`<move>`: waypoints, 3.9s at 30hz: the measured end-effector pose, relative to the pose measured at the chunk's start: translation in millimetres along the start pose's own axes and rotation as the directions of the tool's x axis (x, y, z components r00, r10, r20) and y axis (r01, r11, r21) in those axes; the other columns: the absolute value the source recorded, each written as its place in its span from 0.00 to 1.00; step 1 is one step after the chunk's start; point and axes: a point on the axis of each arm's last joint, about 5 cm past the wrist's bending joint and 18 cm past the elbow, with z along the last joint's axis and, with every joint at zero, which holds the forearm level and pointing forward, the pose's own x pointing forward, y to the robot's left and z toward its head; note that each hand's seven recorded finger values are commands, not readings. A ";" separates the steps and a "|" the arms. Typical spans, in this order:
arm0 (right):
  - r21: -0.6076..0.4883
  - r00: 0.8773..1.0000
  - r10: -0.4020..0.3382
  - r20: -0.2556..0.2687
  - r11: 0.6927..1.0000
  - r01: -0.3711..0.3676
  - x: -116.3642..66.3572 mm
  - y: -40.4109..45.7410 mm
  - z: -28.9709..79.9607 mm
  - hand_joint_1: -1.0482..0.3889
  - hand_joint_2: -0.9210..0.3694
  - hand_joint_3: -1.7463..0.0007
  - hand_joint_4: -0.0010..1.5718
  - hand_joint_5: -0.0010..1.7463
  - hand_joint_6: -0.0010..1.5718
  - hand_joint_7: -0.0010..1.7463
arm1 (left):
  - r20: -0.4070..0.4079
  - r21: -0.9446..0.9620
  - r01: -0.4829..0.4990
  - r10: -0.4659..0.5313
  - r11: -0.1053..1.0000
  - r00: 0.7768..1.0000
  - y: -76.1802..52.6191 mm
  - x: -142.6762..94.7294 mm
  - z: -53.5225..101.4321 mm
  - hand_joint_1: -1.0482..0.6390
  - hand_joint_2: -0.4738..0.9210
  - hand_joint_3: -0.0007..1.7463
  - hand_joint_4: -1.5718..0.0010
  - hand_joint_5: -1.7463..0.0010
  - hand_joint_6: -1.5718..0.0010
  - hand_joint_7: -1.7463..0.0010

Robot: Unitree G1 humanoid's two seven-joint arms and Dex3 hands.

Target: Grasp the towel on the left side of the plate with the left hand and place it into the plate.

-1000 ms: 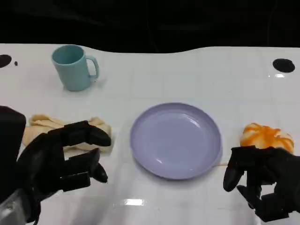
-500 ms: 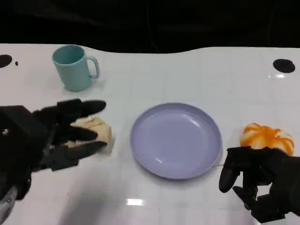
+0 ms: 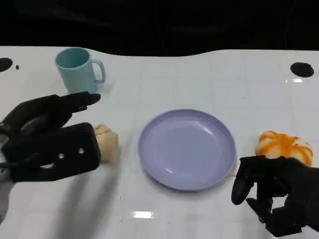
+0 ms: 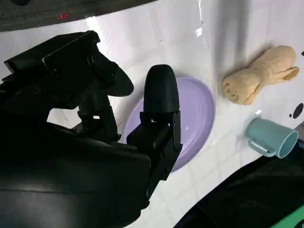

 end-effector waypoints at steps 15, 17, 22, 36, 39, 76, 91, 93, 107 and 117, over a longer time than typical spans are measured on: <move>0.000 1.000 -0.010 0.014 1.000 0.010 -0.5 0.7 0.7 0.74 0.29 0.37 0.47 1.00 0.45 0.82 | -0.126 0.191 0.203 -0.181 0.960 0.975 -19.6 51.0 -16.2 0.32 0.95 0.00 0.76 0.95 0.76 0.99; 0.000 1.000 -0.011 0.014 1.000 0.011 -0.7 0.9 0.7 0.74 0.29 0.37 0.47 1.00 0.45 0.82 | -0.156 0.189 0.244 -0.216 0.951 0.964 -27.2 56.6 -21.0 0.31 0.96 0.01 0.75 0.95 0.74 0.99; -0.002 1.000 -0.012 0.020 1.000 0.012 -1.8 1.2 2.1 0.73 0.29 0.37 0.47 1.00 0.45 0.82 | -0.168 0.196 0.279 -0.248 0.940 0.954 -36.4 70.3 -28.4 0.29 0.97 0.01 0.68 0.94 0.68 0.98; -0.006 1.000 -0.014 0.027 1.000 0.014 -3.1 1.5 3.5 0.74 0.30 0.36 0.47 1.00 0.46 0.82 | -0.135 0.148 0.147 -0.127 0.978 0.983 -59.8 81.5 -39.3 0.53 0.96 0.18 0.51 0.27 0.33 0.76; -0.006 1.000 -0.015 0.027 1.000 0.015 -3.2 1.4 3.5 0.74 0.30 0.36 0.47 1.00 0.45 0.81 | -0.086 0.155 0.052 -0.039 0.986 0.996 -67.4 78.2 -42.8 0.53 0.76 0.47 0.40 0.03 0.46 0.24; 0.001 1.000 -0.013 0.017 1.000 0.013 -2.3 1.7 0.8 0.75 0.29 0.37 0.46 1.00 0.45 0.82 | 0.357 -0.045 -0.228 0.229 0.973 0.906 -47.4 66.1 31.2 0.52 0.65 0.59 0.43 0.00 0.58 0.00; -0.004 1.000 -0.012 0.025 1.000 0.012 -2.3 2.1 1.0 0.74 0.29 0.37 0.47 1.00 0.45 0.82 | 0.386 -0.015 -0.138 0.133 0.990 0.913 -74.4 80.6 92.9 0.51 0.72 0.56 0.46 0.00 0.61 0.04; -0.006 1.000 -0.012 0.027 1.000 0.012 -2.4 2.3 1.0 0.74 0.29 0.37 0.47 1.00 0.45 0.82 | 0.380 -0.023 -0.111 0.111 0.994 0.918 -78.2 81.7 95.4 0.50 0.80 0.43 0.56 0.03 0.58 0.35; -0.014 0.999 -0.011 0.031 1.000 0.012 -2.3 2.0 0.4 0.74 0.29 0.37 0.47 1.00 0.45 0.81 | 0.403 0.017 0.137 -0.132 0.990 0.906 -62.0 76.7 91.2 0.28 1.00 0.13 0.80 0.65 0.72 0.99; -0.012 1.000 -0.011 0.025 1.000 0.011 -1.7 1.9 -0.8 0.75 0.29 0.37 0.47 1.00 0.45 0.81 | 0.438 -0.121 0.129 -0.064 0.984 0.897 -41.1 61.7 84.9 0.42 1.00 0.14 0.45 0.51 0.45 0.92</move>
